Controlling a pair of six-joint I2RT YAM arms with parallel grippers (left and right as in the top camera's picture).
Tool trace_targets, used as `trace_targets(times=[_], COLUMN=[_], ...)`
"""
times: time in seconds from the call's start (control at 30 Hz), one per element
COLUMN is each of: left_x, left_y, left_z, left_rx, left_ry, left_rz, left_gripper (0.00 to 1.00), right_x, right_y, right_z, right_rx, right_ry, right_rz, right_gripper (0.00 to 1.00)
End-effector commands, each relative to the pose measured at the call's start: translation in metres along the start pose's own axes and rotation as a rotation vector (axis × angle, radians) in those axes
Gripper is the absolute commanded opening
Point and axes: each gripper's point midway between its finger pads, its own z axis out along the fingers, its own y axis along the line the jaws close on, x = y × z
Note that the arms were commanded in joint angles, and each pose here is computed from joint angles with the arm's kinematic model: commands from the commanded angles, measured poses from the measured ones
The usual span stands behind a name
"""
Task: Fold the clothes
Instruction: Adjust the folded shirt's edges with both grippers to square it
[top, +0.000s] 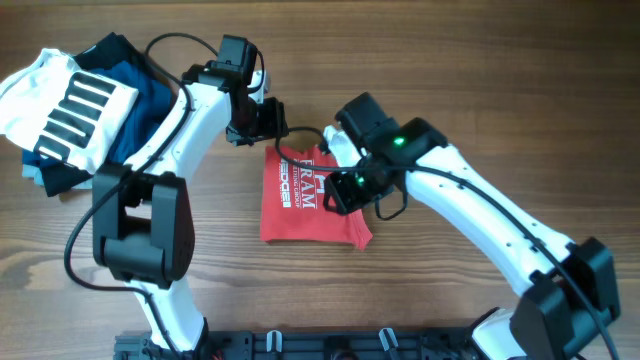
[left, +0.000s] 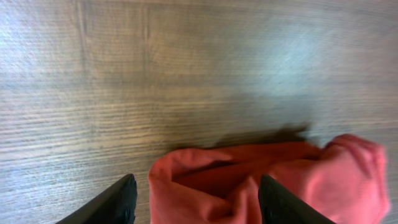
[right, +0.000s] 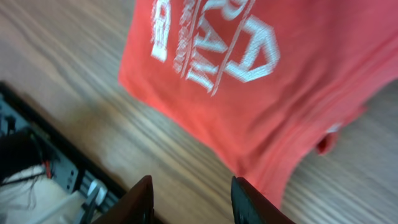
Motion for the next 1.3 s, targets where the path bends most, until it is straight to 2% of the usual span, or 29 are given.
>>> trace_targets(times=[0.0, 0.27, 0.47, 0.6, 0.77, 0.9, 1.0, 1.17, 1.27], left_x=[0.014, 0.046, 0.070, 0.088, 0.113, 0.134, 0.151, 0.151, 0.140], left_y=[0.011, 0.028, 0.054, 0.059, 0.062, 0.067, 0.074, 0.075, 0.073], left_z=[0.023, 0.043, 0.039, 0.030, 0.017, 0.012, 0.015, 0.021, 0.016], left_rx=[-0.024, -0.079, -0.218, -0.254, -0.293, -0.321, -0.336, -0.337, -0.341], left_ry=[0.091, 0.244, 0.342, 0.416, 0.521, 0.602, 0.647, 0.625, 0.557], left_rz=[0.005, -0.038, -0.080, -0.114, -0.152, -0.172, -0.183, -0.199, -0.223], left_gripper=[0.62, 0.62, 0.52, 0.44, 0.44, 0.45, 0.43, 0.34, 0.33], right_x=[0.011, 0.025, 0.036, 0.038, 0.035, 0.018, -0.012, -0.034, -0.037], right_y=[0.011, 0.003, -0.012, -0.032, -0.054, -0.083, -0.097, -0.094, -0.092], right_z=[0.013, 0.033, 0.059, 0.077, 0.098, 0.106, 0.102, 0.093, 0.081], right_rx=[-0.040, -0.029, -0.008, 0.070, 0.150, 0.273, 0.330, 0.336, 0.349], right_ry=[0.071, 0.141, 0.164, 0.163, 0.164, 0.097, -0.024, -0.079, -0.093], right_rz=[-0.023, -0.002, 0.009, 0.037, 0.044, 0.083, 0.062, -0.027, -0.061], right_gripper=[0.41, 0.41, 0.41, 0.41, 0.40, 0.40, 0.41, 0.42, 0.43])
